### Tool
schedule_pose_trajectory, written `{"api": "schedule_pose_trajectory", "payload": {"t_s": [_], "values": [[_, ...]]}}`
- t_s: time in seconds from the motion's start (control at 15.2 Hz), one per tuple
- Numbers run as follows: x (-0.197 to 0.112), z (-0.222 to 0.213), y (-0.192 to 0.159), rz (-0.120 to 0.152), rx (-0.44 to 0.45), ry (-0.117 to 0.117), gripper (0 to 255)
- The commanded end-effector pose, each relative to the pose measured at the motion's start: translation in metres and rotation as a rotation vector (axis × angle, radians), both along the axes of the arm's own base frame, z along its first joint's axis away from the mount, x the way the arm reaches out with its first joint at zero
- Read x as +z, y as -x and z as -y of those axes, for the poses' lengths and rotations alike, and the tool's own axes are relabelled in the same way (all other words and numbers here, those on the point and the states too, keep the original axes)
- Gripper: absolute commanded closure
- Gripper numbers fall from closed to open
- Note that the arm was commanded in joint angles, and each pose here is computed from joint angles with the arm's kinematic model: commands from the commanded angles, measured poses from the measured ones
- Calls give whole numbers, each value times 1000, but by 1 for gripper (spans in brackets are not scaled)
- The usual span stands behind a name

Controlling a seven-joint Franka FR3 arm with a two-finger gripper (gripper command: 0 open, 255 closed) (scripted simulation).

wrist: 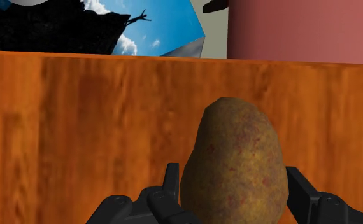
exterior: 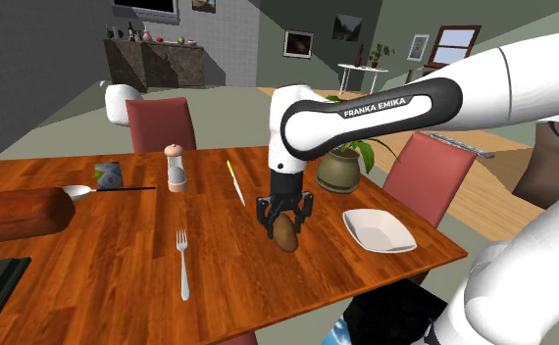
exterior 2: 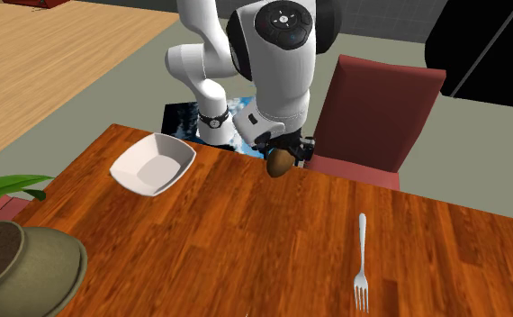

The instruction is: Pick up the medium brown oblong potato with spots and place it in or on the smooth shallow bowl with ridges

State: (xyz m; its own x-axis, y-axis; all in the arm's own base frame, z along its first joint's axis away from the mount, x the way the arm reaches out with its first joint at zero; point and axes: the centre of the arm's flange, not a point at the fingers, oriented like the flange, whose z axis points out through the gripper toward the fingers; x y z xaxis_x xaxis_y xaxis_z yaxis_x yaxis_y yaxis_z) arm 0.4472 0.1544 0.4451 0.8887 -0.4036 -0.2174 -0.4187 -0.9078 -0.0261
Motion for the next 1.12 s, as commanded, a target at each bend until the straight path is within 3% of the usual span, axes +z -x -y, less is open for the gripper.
{"api": "schedule_pose_trajectory", "payload": {"t_s": [0.0, 1.06], "values": [[4, 12, 4, 0, 0, 0, 255], [7, 209, 80, 0, 0, 0, 255]]}}
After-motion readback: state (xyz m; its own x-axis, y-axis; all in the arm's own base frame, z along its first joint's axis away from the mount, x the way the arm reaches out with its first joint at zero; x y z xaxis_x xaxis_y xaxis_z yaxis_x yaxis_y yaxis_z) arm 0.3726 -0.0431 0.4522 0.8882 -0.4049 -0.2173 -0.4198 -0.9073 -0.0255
